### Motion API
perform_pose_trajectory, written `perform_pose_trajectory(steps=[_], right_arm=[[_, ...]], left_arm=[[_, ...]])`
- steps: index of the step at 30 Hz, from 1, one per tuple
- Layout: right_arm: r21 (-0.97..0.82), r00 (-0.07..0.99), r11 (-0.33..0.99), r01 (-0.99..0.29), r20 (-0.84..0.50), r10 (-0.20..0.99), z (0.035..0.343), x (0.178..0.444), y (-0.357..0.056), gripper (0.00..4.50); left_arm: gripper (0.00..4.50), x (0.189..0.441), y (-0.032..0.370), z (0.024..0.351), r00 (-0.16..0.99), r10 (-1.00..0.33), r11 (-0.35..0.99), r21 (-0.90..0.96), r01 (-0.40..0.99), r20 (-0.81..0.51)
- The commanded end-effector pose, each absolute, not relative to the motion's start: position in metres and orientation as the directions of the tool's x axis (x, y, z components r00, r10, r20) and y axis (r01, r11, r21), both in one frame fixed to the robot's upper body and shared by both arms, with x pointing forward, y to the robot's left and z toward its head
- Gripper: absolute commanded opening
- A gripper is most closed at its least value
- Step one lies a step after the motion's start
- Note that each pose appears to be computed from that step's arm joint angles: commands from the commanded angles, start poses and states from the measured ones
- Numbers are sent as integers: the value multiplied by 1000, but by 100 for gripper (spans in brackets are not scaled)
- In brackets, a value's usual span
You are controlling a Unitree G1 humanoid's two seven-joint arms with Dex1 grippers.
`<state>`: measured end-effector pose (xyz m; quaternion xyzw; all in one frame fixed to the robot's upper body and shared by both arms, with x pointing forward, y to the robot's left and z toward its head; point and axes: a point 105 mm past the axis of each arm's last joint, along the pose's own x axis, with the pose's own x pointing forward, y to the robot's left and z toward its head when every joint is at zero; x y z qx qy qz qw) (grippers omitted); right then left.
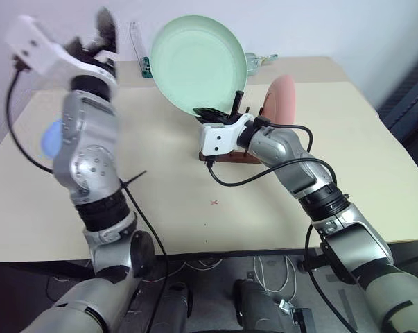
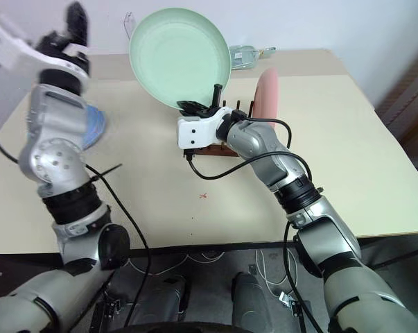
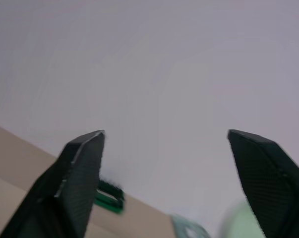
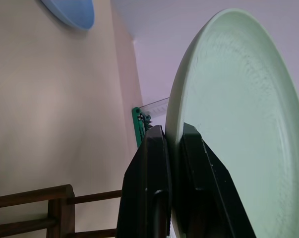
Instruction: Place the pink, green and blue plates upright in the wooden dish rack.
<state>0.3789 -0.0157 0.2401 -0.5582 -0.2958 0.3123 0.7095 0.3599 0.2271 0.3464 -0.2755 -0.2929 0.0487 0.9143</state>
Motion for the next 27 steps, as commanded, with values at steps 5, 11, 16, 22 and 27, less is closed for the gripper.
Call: perform_pose_trajectory(steps=[5, 11, 16, 22, 27], right_arm=[[-755, 526, 549, -357, 324, 787, 298, 347, -23, 0], [-362, 425, 610, -705, 474, 771, 325, 314, -28, 0], [-21, 515, 603, -798, 496, 699, 313, 315, -46, 0], [255, 664, 624, -739, 438, 607, 294, 336, -68, 0], [325, 711, 637, -699, 410, 572, 289, 347, -78, 0]], left_arm=[[394, 357, 271, 320, 840, 209, 964, -251, -90, 501], [394, 365, 218, 252, 938, -159, 987, 58, 148, 310], [394, 338, 149, 196, 837, -531, 847, 113, 519, 134], [394, 303, 105, 174, 647, -759, 651, 68, 756, 72], [394, 299, 97, 174, 620, -781, 624, 65, 779, 72]])
